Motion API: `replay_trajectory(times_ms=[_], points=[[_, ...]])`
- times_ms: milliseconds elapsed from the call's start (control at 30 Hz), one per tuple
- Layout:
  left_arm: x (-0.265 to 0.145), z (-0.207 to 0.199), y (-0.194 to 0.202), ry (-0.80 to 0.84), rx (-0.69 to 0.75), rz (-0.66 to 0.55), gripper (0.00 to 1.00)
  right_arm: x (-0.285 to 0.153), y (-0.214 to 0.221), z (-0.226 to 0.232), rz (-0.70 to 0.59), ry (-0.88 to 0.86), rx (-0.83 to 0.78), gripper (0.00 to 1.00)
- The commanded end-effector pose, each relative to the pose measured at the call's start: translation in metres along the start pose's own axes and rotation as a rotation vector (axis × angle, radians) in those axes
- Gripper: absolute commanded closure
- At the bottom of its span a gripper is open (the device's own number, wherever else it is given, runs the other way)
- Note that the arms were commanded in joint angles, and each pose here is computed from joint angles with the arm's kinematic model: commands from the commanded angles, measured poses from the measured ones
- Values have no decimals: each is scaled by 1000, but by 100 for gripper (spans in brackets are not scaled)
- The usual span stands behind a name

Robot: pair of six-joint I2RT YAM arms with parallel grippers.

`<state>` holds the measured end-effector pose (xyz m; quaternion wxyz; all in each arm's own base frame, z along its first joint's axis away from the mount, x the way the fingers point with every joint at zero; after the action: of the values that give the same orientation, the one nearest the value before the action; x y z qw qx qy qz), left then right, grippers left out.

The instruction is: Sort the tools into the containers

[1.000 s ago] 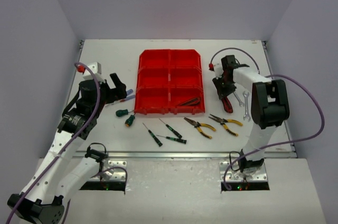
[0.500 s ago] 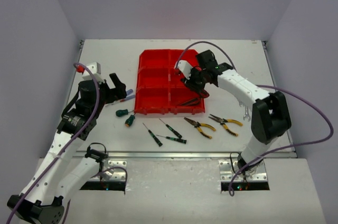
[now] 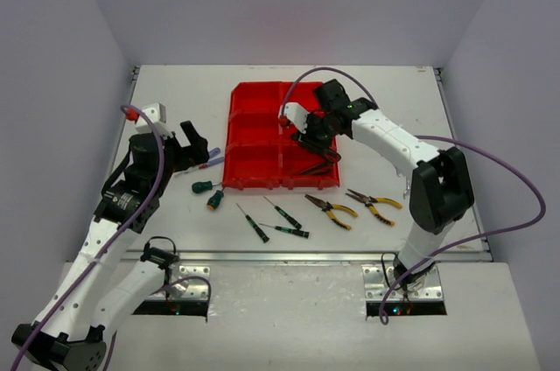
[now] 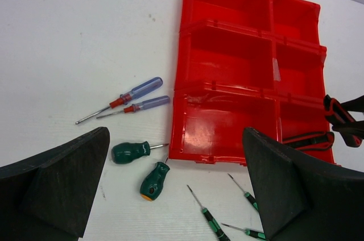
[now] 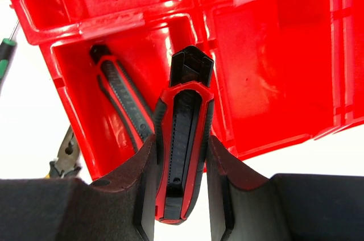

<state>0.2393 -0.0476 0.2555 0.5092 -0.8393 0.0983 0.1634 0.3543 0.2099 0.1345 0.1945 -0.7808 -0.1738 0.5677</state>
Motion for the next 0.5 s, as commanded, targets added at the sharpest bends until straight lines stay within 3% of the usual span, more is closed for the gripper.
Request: replay_trajectory(times_ms=[0,33,67,133,167,400,467], points=[[-2,-6,-8,26,0,-41,0,-2,-12,-3,-25,-6,-7,65],[-1,-6,-8,25,0,-42,0,-3,-13,-3,-31,-9,-4,49],[-1,-6,-8,25,0,-41,0,-4,-15,-3,-40,-9,-2,25],[-1,-6,-8,26,0,-41,0,-8,-23,-3,-80,-5,-4,5],[-1,-6,-8,27,0,-42,0,-10,-27,-5,-98,2,-4,1],[-2,-6,-9,27,-1,-44,0,-26,-46,-26,-151,97,16,1],[-3,-6,-9,27,-2,-46,0,-32,-40,-48,-133,244,111,1]])
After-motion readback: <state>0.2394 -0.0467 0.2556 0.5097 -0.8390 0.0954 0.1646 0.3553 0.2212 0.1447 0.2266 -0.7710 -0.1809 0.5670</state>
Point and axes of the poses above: each gripper's point midway between its finger pads, its own x axis out along the fingers, its own z axis along the line the jaws close on, y = z × x, the point moved 3 cm from there along -x, back along the fingers, and after that the axes turned 9 degrees about -x, right-handed, at the moved point
